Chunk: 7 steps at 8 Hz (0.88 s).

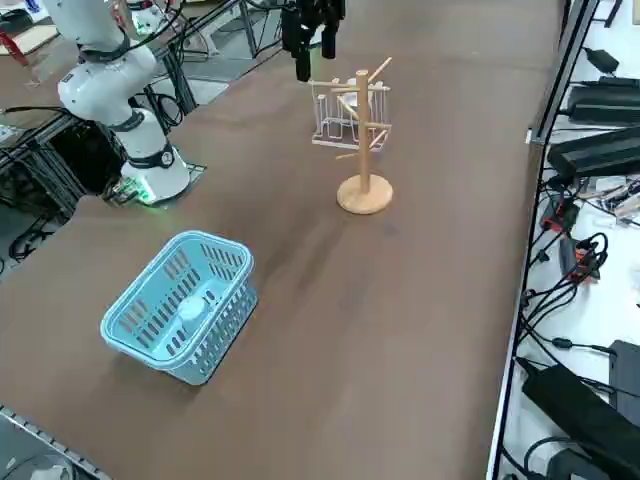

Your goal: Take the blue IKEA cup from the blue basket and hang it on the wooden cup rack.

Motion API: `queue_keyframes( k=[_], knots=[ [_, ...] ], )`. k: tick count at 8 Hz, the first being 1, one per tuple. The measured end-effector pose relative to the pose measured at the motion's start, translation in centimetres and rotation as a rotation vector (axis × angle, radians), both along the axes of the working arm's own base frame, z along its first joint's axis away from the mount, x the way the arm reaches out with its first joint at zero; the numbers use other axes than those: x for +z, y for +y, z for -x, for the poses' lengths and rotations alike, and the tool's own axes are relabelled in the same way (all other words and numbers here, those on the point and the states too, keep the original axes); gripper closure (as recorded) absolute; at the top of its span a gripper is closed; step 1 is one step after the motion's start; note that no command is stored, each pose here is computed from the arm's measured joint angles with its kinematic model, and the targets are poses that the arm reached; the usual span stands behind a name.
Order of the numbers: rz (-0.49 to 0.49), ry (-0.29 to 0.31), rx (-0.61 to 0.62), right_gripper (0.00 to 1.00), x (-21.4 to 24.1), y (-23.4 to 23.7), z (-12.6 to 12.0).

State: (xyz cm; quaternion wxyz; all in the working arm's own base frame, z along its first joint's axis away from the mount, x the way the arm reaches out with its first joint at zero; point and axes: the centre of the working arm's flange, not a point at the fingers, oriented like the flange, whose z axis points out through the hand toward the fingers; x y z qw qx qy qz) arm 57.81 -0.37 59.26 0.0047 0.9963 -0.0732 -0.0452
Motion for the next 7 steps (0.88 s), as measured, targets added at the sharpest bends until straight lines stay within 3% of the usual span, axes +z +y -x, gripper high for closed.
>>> queue_keyframes(
  k=[5,7],
  knots=[
    [-0.001,0.003,0.009,0.0,-0.2,0.0,-0.1],
    [-0.014,0.032,0.101,0.0,-1.9,-0.9,-0.8]
  ],
)
